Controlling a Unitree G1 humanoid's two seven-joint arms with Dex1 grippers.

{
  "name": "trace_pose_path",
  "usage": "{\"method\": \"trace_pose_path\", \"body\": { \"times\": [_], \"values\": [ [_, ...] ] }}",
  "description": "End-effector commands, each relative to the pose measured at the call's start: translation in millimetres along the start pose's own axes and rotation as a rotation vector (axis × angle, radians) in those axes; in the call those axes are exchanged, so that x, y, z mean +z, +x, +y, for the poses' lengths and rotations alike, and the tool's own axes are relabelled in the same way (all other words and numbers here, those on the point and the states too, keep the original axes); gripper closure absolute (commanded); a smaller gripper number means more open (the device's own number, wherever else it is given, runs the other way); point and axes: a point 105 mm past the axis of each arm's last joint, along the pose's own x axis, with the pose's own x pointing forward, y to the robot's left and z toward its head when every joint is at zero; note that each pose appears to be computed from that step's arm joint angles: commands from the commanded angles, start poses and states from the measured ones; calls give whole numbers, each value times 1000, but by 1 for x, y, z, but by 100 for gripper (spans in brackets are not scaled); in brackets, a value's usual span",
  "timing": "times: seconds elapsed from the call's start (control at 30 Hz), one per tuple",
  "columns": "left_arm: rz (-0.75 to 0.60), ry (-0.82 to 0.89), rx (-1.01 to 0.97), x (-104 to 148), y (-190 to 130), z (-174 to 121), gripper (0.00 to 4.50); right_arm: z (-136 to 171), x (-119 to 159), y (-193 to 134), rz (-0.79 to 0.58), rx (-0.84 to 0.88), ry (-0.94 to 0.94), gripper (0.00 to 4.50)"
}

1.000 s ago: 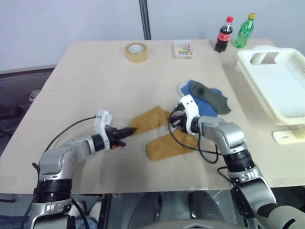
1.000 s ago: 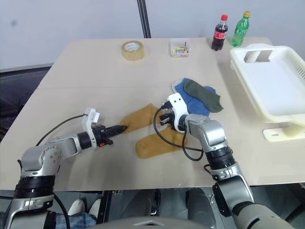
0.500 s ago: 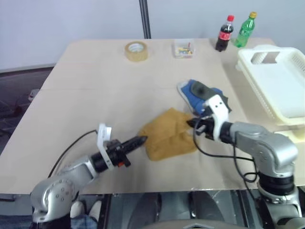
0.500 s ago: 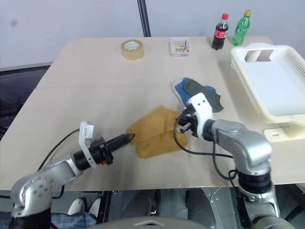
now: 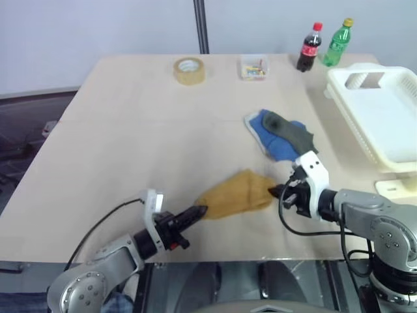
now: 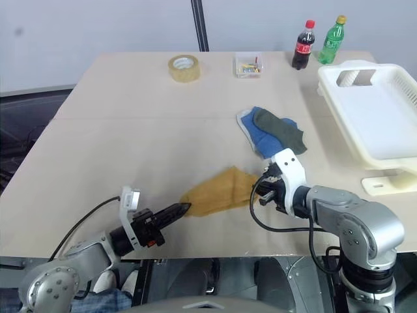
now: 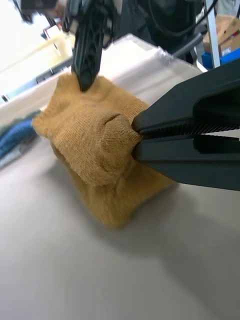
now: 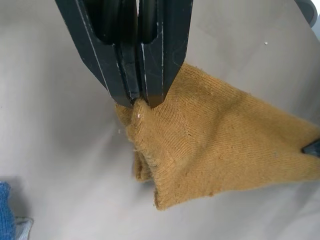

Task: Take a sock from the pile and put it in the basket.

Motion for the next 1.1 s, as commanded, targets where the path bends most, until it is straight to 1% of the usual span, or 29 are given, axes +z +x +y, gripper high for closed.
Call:
{"method": "trace_pose_path", "body": {
  "times": [0.03, 0.3, 0.4, 0.43, 0.5, 0.57, 0.6, 0.63, 0.67, 0.7, 0.73, 0.77, 0.83, 0.87, 0.93, 1.1],
  "values": [
    [-30, 11, -6, 4, 4, -2, 447, 3, 0, -1, -6, -13, -18, 450],
    [-23, -6, 31, 0, 9, 11, 447, -1, -4, 4, 8, -46, 11, 450],
    [7, -1, 33, -4, 11, 14, 447, -1, -5, 4, 16, -47, 11, 450],
    [16, 4, 31, -4, 11, 14, 450, -1, -5, 4, 20, -46, 9, 389],
    [21, 15, 29, -4, 13, 15, 450, -1, -8, 3, 29, -39, 6, 332],
    [18, 22, 28, -2, 17, 16, 450, -2, -10, 1, 40, -36, 3, 245],
    [18, 24, 24, -1, 18, 16, 450, -2, -11, 1, 47, -38, 0, 212],
    [19, 25, 17, -1, 20, 16, 450, -3, -11, -1, 51, -41, -4, 212],
    [26, 26, 8, -2, 21, 15, 450, -5, -10, -2, 48, -52, -8, 147],
    [30, 27, 2, -3, 22, 14, 450, -7, -10, -3, 44, -59, -10, 121],
    [37, 28, -1, -4, 22, 14, 450, -10, 0, -5, 2, -76, -30, 76],
    [43, 30, -5, -5, 22, 14, 450, -11, 9, -6, -41, -85, -49, 43],
    [56, 36, -14, -7, 22, 13, 450, -3, 31, -6, -154, -46, -131, 43],
    [60, 37, -16, -8, 22, 13, 450, 4, 37, -5, -183, -20, -177, 43],
    [69, 40, -22, -9, 22, 12, 450, 15, 42, 0, -216, 16, -293, 43],
    [89, 59, -43, -9, 23, 10, 450, 28, 44, 12, -305, 68, -582, 43]
  ]
}}
